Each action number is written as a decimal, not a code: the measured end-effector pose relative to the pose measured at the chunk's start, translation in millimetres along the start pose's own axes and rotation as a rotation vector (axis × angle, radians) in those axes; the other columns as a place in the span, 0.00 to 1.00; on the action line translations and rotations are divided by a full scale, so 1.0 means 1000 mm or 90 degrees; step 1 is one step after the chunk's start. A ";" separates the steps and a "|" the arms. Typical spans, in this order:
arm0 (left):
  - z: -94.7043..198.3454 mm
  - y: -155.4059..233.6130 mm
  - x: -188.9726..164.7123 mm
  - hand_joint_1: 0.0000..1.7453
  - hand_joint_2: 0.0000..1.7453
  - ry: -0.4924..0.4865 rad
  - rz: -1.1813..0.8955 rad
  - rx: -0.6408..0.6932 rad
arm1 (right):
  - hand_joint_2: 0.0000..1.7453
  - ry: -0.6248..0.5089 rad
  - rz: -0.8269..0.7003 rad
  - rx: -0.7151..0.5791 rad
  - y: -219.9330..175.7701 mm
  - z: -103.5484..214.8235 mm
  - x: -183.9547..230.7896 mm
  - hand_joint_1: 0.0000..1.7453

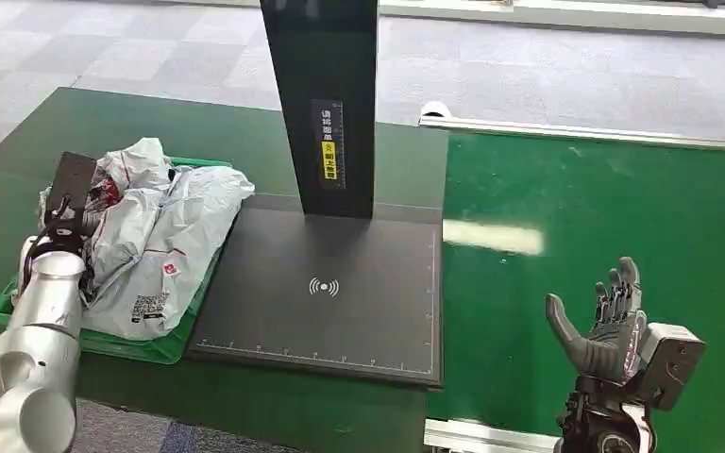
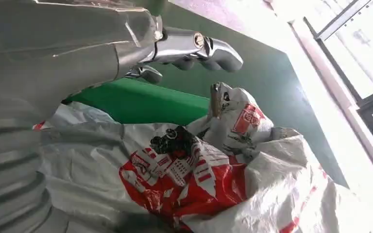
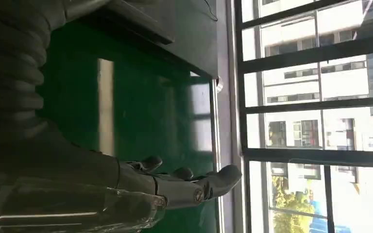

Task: Moved the parcel from conveyor to table for the left to box.

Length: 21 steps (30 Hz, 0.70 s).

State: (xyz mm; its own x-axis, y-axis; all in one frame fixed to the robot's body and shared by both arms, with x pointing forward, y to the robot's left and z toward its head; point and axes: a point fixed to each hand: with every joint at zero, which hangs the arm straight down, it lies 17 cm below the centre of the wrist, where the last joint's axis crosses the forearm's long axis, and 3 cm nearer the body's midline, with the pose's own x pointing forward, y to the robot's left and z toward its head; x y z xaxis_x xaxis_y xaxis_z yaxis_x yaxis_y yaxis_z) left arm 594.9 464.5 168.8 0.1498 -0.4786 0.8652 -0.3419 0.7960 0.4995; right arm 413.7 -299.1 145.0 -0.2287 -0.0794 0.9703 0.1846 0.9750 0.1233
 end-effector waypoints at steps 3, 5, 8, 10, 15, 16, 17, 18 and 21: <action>0.001 0.005 0.008 0.00 1.00 -0.021 0.029 0.022 | 1.00 0.001 0.002 -0.003 -0.001 0.001 -0.001 0.00; 0.004 0.008 0.015 0.00 1.00 -0.035 0.056 0.035 | 1.00 0.002 0.006 -0.005 -0.002 0.001 -0.001 0.00; 0.012 0.017 0.032 0.00 1.00 -0.072 0.096 0.061 | 1.00 0.001 0.013 -0.007 -0.004 0.002 -0.002 0.00; 0.020 0.021 0.046 0.00 1.00 -0.102 0.113 0.071 | 1.00 -0.002 0.014 -0.006 -0.004 0.002 -0.001 0.00; 0.054 0.036 0.090 0.00 1.00 -0.208 0.143 0.108 | 1.00 -0.004 0.015 -0.004 -0.004 0.002 -0.001 0.00; 0.065 0.046 0.106 0.00 1.00 -0.246 0.144 0.135 | 1.00 -0.005 0.016 -0.005 -0.004 0.002 0.000 0.00; 0.074 0.051 0.114 0.00 1.00 -0.268 0.145 0.151 | 1.00 -0.006 0.015 -0.005 -0.004 0.002 0.001 0.00; 0.082 0.055 0.122 0.00 1.00 -0.286 0.147 0.163 | 1.00 -0.006 0.015 -0.006 -0.004 0.002 0.001 0.00; 0.099 0.062 0.139 0.00 1.00 -0.321 0.153 0.176 | 1.00 -0.005 0.015 -0.007 -0.005 0.003 0.001 0.00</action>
State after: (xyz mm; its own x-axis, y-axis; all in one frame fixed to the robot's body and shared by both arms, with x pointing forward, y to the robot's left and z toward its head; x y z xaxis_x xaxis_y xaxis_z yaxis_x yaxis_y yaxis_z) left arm 502.8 410.9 315.5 -0.3939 -0.4681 0.7910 -0.5496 0.8097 0.2056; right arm 409.5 -302.9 144.6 -0.2323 -0.0550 0.9711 0.1998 0.9744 0.1030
